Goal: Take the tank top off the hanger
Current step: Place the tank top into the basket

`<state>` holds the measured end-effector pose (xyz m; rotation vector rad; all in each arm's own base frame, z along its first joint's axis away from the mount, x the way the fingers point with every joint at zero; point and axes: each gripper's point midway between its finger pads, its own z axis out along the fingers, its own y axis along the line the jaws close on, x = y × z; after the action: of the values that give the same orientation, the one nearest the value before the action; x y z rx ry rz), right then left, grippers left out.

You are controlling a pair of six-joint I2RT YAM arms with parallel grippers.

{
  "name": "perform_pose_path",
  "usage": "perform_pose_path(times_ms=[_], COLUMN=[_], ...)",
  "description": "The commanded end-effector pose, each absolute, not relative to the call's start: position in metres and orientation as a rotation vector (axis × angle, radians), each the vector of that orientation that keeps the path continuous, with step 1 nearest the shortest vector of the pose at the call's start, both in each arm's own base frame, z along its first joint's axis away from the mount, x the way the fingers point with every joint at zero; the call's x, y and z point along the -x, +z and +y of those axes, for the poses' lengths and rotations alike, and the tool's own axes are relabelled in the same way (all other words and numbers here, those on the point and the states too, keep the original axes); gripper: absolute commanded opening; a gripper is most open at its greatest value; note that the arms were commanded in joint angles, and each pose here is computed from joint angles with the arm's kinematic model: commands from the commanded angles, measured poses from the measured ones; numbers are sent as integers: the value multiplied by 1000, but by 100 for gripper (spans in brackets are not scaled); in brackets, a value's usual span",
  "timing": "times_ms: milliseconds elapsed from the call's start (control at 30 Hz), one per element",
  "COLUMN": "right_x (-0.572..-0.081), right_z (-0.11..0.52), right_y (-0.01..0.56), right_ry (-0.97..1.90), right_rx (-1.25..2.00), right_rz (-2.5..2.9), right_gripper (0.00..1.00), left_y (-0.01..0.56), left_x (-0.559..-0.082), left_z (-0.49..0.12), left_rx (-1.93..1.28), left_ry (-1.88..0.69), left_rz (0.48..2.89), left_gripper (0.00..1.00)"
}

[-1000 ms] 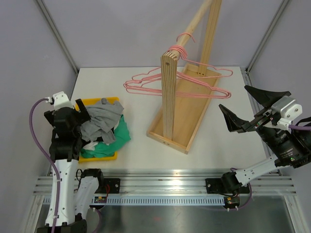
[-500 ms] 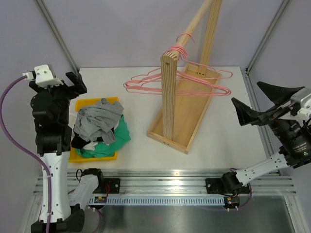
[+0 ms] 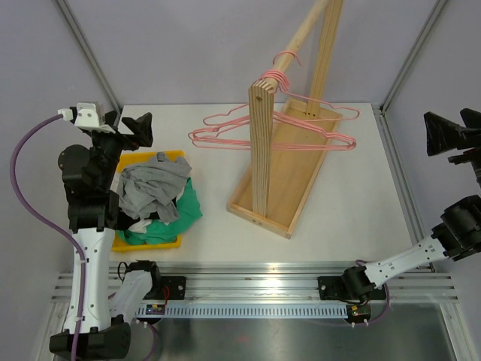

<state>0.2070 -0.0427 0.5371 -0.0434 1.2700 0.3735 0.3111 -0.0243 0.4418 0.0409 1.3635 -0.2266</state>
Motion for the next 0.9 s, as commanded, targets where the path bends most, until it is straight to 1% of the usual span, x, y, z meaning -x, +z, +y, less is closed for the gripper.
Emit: perform_pose_path(times_ms=[0, 133, 200, 267, 367, 533, 867], right_x=[-216, -220, -219, -211, -203, -204, -206], right_z=[-78, -94, -95, -82, -62, -58, -55], right_y=[538, 552, 557, 563, 568, 576, 563], right_ry=[288, 272, 218, 157, 140, 161, 171], right_rx=[-109, -151, -130, -100, -72, -65, -23], right_rz=[1276, 1264, 1244, 1191, 1157, 1211, 1256], right_gripper=[99, 99, 100, 99, 99, 99, 100], left_y=[469, 469, 467, 466, 463, 464, 461], left_x=[-303, -300, -300, -300, -301, -302, -302], left_z=[-32, -30, -28, -28, -27, -25, -25], left_rx=[-93, -89, -82, -82, -77, -69, -73], left_ry=[-251, -235, -227, -223, -218, -212, -206], left_rz=[1258, 1253, 1257, 1260, 1267, 1268, 1275], left_gripper=[99, 99, 99, 99, 99, 99, 99])
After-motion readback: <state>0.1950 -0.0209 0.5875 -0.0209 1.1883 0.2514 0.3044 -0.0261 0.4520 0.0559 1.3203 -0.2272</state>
